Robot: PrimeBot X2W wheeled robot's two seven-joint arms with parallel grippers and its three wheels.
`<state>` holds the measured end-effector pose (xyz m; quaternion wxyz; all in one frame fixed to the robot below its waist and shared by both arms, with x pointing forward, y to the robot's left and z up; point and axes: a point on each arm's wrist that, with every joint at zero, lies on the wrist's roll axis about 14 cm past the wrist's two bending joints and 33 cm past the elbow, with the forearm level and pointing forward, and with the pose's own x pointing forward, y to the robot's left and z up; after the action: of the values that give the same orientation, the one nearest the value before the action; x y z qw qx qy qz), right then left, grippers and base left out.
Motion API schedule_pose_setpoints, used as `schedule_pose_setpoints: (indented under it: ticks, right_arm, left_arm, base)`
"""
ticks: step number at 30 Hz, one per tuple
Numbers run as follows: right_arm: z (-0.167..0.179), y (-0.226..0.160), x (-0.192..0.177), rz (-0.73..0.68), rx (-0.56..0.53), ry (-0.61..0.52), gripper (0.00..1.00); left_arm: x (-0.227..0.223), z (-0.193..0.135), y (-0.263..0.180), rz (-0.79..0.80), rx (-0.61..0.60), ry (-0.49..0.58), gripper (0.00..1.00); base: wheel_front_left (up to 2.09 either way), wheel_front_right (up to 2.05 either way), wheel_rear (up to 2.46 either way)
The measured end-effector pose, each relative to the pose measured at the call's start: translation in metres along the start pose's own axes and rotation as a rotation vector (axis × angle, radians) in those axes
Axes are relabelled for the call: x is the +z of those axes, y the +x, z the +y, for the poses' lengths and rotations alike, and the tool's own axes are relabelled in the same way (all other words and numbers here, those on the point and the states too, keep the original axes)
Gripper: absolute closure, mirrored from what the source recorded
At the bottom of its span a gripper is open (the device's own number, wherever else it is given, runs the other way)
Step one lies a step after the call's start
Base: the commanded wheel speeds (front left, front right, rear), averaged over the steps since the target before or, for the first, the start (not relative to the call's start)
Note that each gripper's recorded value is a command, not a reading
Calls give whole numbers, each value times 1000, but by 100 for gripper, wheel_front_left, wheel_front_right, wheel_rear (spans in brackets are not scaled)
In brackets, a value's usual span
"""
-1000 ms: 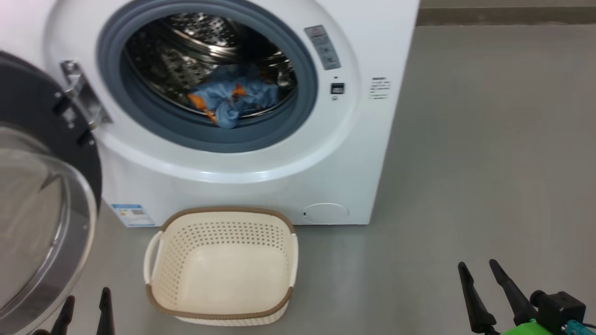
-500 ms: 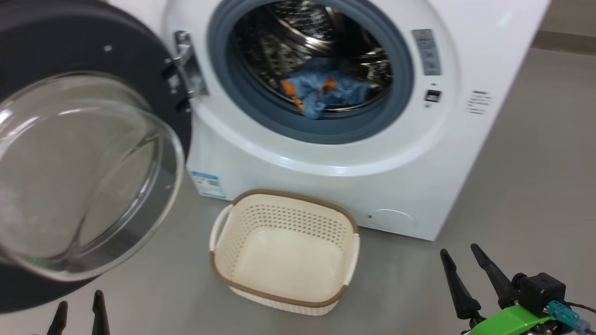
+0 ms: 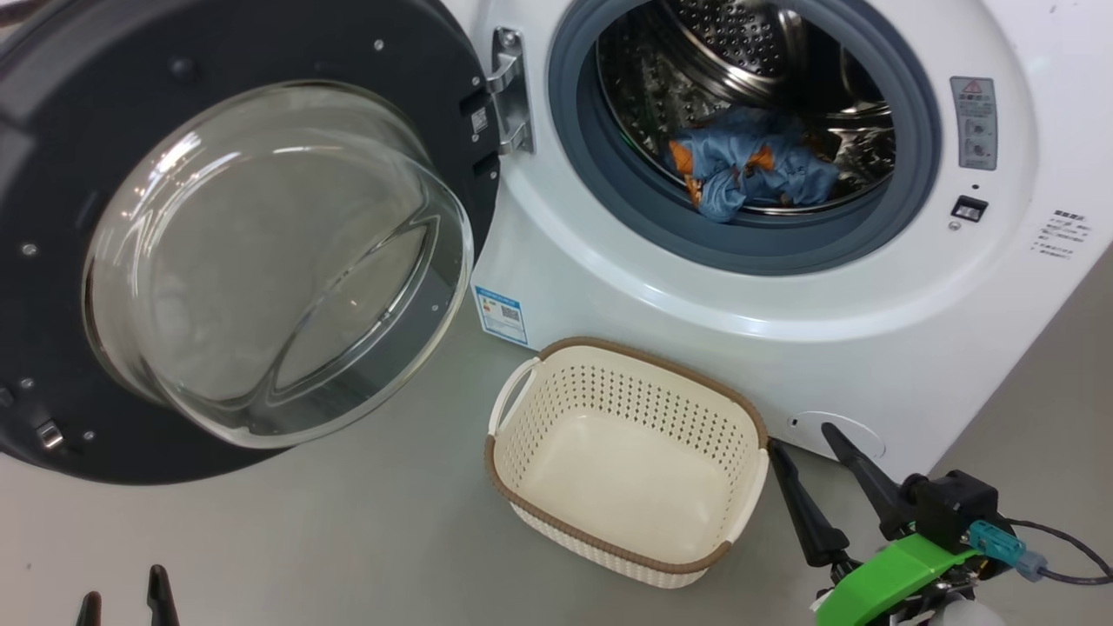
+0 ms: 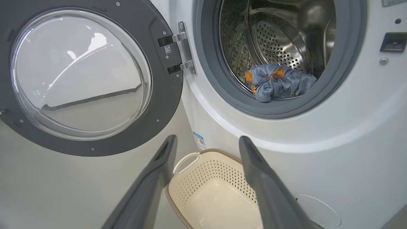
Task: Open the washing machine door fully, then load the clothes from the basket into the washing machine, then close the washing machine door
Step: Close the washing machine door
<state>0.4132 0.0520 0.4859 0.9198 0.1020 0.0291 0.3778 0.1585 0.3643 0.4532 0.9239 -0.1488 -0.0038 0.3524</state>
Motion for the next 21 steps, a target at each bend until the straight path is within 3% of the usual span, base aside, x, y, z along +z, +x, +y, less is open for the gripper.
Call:
schedule_pose_setpoints:
  ticks: [9,10,11,13,19,20,21]
  right_arm:
    - [0,6,-6,20,22,-9,0]
    - [-1,6,-6,19,21,-11,0]
    - [-1,5,-5,18,20,-12,0]
    - [-2,5,-4,14,14,-11,0]
    - [-14,1,-5,6,-29,11,0]
    - [-14,1,-5,6,-29,11,0]
    - [-20,-3,-8,11,-51,21,0]
  left_arm:
    - [5,1,-1,-18,22,-10,0]
    - [8,1,0,-29,25,-19,5]
    - [13,2,0,-47,27,-31,62]
    - [28,4,4,-96,34,-51,100]
    - [139,4,31,-398,-27,-18,100]
    - [139,4,31,-398,-27,-18,100]
    - [179,-1,39,-495,-67,-2,100]
  base:
    - [0,0,0]
    - [0,0,0]
    - [0,0,0]
    - [0,0,0]
    - [0,0,0]
    - [0,0,0]
    - [0,0,0]
